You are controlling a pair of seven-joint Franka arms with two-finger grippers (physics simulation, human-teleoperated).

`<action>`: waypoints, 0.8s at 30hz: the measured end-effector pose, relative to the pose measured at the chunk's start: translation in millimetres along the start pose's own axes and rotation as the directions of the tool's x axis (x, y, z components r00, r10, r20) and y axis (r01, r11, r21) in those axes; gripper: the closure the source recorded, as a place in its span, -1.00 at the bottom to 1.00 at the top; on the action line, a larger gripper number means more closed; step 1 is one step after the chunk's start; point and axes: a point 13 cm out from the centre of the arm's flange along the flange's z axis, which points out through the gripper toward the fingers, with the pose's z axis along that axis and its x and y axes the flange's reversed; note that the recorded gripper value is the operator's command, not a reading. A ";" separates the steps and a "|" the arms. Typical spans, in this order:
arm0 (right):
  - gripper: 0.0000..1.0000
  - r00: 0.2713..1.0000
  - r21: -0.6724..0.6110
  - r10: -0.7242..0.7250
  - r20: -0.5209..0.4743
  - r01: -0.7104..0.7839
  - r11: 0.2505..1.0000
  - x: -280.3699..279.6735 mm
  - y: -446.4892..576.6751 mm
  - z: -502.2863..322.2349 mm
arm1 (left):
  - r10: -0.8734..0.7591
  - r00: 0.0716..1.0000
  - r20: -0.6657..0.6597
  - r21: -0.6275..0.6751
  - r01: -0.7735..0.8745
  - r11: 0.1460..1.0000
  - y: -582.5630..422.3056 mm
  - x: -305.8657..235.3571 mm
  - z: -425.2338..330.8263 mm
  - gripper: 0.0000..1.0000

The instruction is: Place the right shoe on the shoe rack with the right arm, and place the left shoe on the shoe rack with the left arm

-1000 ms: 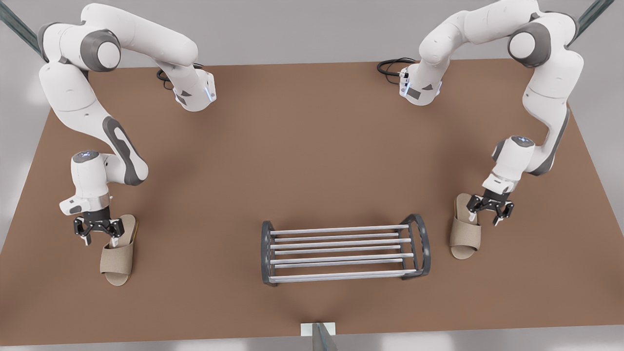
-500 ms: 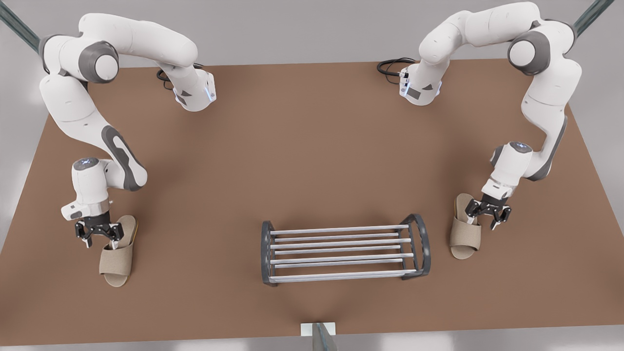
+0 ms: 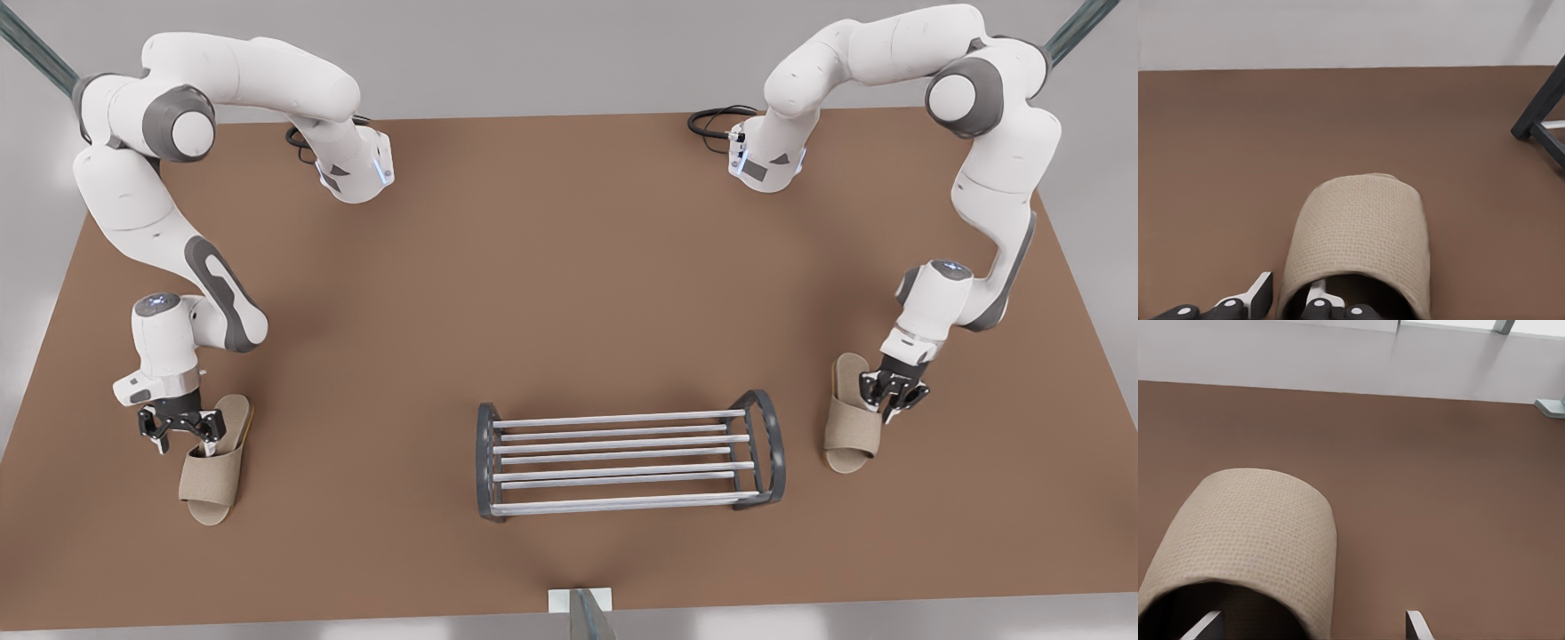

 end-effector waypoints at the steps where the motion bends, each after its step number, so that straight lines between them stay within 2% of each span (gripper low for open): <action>1: -1.00 1.000 0.000 -0.001 0.001 0.001 1.000 -0.3 0.2 0.5 | -0.001 1.000 0.001 -0.001 0.001 1.000 0.8 -0.3 -0.5 0.31; 7: -1.00 1.000 0.002 -0.004 0.005 0.004 1.000 -1.4 -2.0 5.3 | -0.021 1.000 0.008 -0.013 0.021 1.000 6.7 -4.6 -2.5 0.54; 15: -1.00 1.000 -0.007 -0.006 0.001 0.006 1.000 1.6 5.6 11.0 | -0.018 0.999 0.050 -0.039 0.020 0.999 10.7 -39.3 -16.2 0.56; 24: -1.00 1.000 -0.016 -0.004 -0.003 0.004 1.000 3.2 14.2 13.7 | 0.020 0.994 0.111 -0.027 -0.018 0.999 -71.2 -164.9 -42.2 0.55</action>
